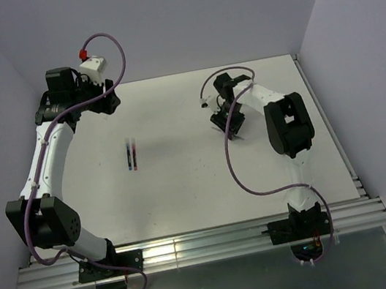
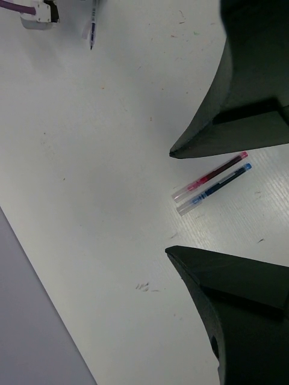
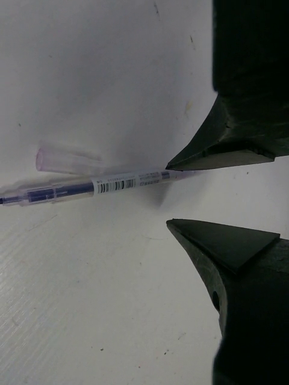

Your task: Insert the pens into the pen caps

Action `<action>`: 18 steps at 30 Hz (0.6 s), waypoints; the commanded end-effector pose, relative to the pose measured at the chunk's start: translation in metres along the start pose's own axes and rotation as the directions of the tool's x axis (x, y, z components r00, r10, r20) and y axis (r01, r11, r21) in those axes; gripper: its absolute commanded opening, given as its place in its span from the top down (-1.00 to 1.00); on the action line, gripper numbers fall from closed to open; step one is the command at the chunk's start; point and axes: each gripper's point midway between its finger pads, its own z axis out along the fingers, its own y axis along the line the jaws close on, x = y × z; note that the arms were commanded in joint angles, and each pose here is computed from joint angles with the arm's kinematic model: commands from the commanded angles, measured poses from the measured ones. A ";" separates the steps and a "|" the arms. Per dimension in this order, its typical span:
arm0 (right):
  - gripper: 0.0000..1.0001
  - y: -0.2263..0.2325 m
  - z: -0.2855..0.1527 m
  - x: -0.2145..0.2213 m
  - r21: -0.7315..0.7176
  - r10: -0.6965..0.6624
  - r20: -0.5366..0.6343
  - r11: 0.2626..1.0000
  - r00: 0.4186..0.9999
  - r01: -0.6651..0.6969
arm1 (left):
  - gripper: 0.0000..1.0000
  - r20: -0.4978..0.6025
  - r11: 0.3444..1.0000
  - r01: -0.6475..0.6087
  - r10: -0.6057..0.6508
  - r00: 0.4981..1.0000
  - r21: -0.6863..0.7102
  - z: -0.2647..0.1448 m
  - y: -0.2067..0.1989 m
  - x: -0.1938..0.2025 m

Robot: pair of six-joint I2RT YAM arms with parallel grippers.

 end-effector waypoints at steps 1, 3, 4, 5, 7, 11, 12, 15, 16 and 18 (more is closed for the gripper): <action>0.10 0.000 0.010 -0.001 0.018 -0.038 -0.007 0.999 0.999 0.038 | -0.31 0.058 1.000 -0.015 0.014 0.998 0.014 -0.009 -0.005 -0.017; 0.15 0.002 0.015 0.003 0.016 -0.042 -0.022 0.999 0.999 0.042 | -0.32 0.061 1.000 -0.016 0.015 0.998 0.013 -0.011 -0.005 -0.018; 0.19 0.002 0.017 0.005 0.017 -0.041 -0.029 0.999 0.999 0.042 | -0.33 0.064 1.000 -0.016 0.015 0.998 0.011 -0.012 -0.005 -0.020; 0.23 0.003 0.020 0.006 0.013 -0.042 -0.033 0.999 0.999 0.043 | -0.33 0.065 1.000 -0.015 0.014 0.998 0.009 -0.011 -0.005 -0.020; 0.32 0.004 0.023 0.011 0.009 -0.045 -0.046 0.999 0.998 0.045 | -0.33 0.069 1.000 -0.015 0.015 0.998 0.007 -0.013 -0.005 -0.021; 0.45 0.011 0.025 0.016 0.008 -0.056 -0.055 0.998 0.997 0.056 | -0.34 0.074 1.000 -0.013 0.014 0.997 -0.007 -0.014 -0.003 -0.023; 0.48 0.014 0.025 0.020 0.006 -0.058 -0.060 0.998 0.996 0.059 | -0.34 0.075 1.000 -0.011 0.011 0.997 -0.010 -0.014 -0.003 -0.023; 0.59 0.024 0.026 0.027 0.007 -0.072 -0.076 0.997 0.995 0.073 | -0.35 0.080 1.000 -0.001 0.002 0.997 -0.020 -0.016 -0.002 -0.025; 0.66 0.028 0.025 0.029 0.003 -0.078 -0.076 0.997 0.994 0.078 | -0.34 0.080 1.000 0.004 -0.002 0.997 -0.027 -0.016 -0.001 -0.025; 0.77 0.038 0.027 0.036 -0.012 -0.088 -0.087 0.996 0.992 0.088 | -0.35 0.091 0.999 0.015 -0.012 0.996 -0.038 -0.019 0.000 -0.027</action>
